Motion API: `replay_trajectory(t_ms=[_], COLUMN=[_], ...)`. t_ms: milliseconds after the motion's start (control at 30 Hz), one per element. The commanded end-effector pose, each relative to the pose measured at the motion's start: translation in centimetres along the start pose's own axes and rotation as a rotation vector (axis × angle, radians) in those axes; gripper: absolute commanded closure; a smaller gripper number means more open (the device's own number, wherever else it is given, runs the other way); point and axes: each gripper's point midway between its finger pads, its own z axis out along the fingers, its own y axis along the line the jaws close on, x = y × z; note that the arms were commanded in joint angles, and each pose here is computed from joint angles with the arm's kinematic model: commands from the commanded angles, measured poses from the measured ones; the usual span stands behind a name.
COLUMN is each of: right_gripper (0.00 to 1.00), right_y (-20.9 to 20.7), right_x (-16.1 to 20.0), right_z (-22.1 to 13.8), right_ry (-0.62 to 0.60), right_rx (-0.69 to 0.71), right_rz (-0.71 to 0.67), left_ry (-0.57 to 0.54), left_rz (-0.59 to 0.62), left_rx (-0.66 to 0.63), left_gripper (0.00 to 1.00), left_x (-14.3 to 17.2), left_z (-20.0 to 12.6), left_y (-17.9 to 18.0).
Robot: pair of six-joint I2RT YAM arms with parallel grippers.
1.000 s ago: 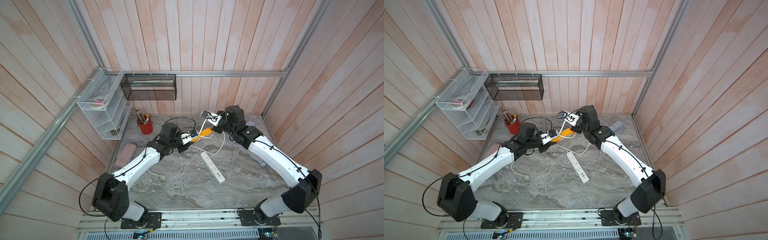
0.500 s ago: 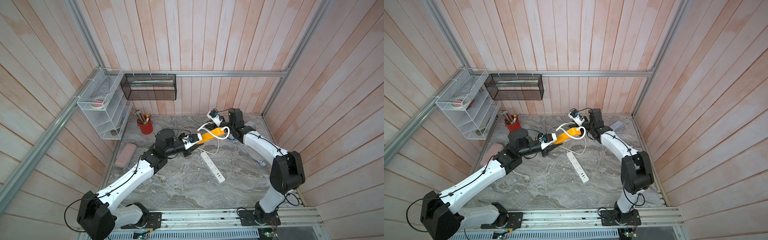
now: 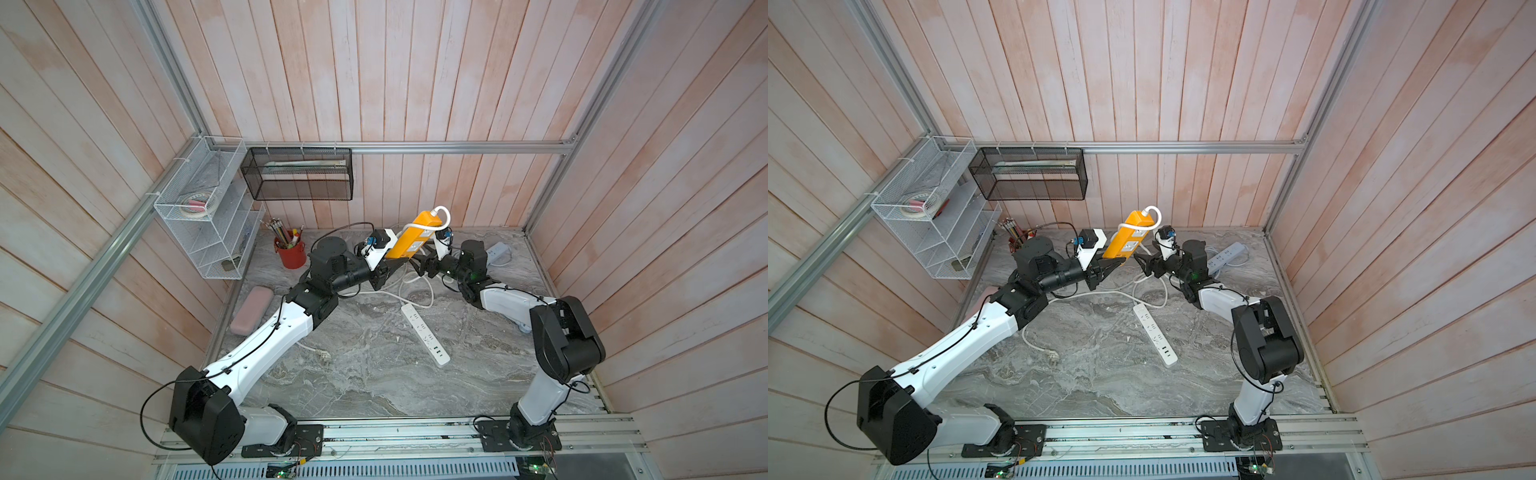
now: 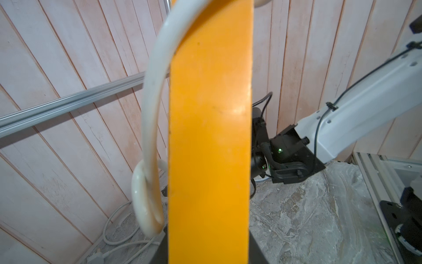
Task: Wrap the cord around the power strip
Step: Wrap the power cord around the power strip, then adjust the power cord at the center of the board.
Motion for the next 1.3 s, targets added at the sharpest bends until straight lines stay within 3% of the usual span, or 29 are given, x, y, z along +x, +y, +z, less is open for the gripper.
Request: replay_trajectory(t_ms=[0, 167, 400, 500, 633, 933, 1067, 1167, 1267], right_gripper=[0.11, 0.11, 0.11, 0.11, 0.11, 0.14, 0.3, 0.45, 0.51], right_y=[-1.0, -1.6, -1.3, 0.1, 1.2, -3.2, -3.1, -3.5, -3.4], right_x=[-6.1, -7.3, -4.9, -3.1, -0.5, 0.6, 0.7, 1.4, 2.1], right_z=[-2.4, -4.8, -8.4, -8.4, -5.3, 3.9, 7.5, 8.2, 8.5], right_ry=[-0.145, -0.147, -0.17, -0.137, -0.04, 0.037, 0.049, 0.057, 0.07], right_rx=[0.1, 0.192, 0.309, 0.305, 0.261, 0.254, 0.166, 0.157, 0.141], right_rz=[0.036, 0.116, 0.291, 0.295, 0.224, 0.063, 0.084, 0.116, 0.134], left_ry=[-0.056, -0.054, -0.042, -0.05, -0.056, -0.065, -0.077, -0.098, -0.112], left_rz=[-0.038, -0.075, -0.107, -0.109, -0.116, -0.139, -0.162, -0.198, -0.21], left_rx=[-0.056, -0.072, -0.069, -0.066, -0.059, -0.063, -0.117, -0.14, -0.138], left_gripper=[1.0, 1.0, 1.0, 1.0, 1.0, 1.0, 1.0, 1.0, 1.0], left_x=[-2.5, -2.6, -2.1, -2.4, -3.0, -4.1, -4.0, -4.0, -4.0], left_z=[0.2, 0.8, 0.7, 0.5, 0.1, -0.9, -1.6, -2.3, -2.5], left_y=[1.8, 2.6, 2.4, 2.2, 2.0, 1.6, 2.9, 4.1, 4.6])
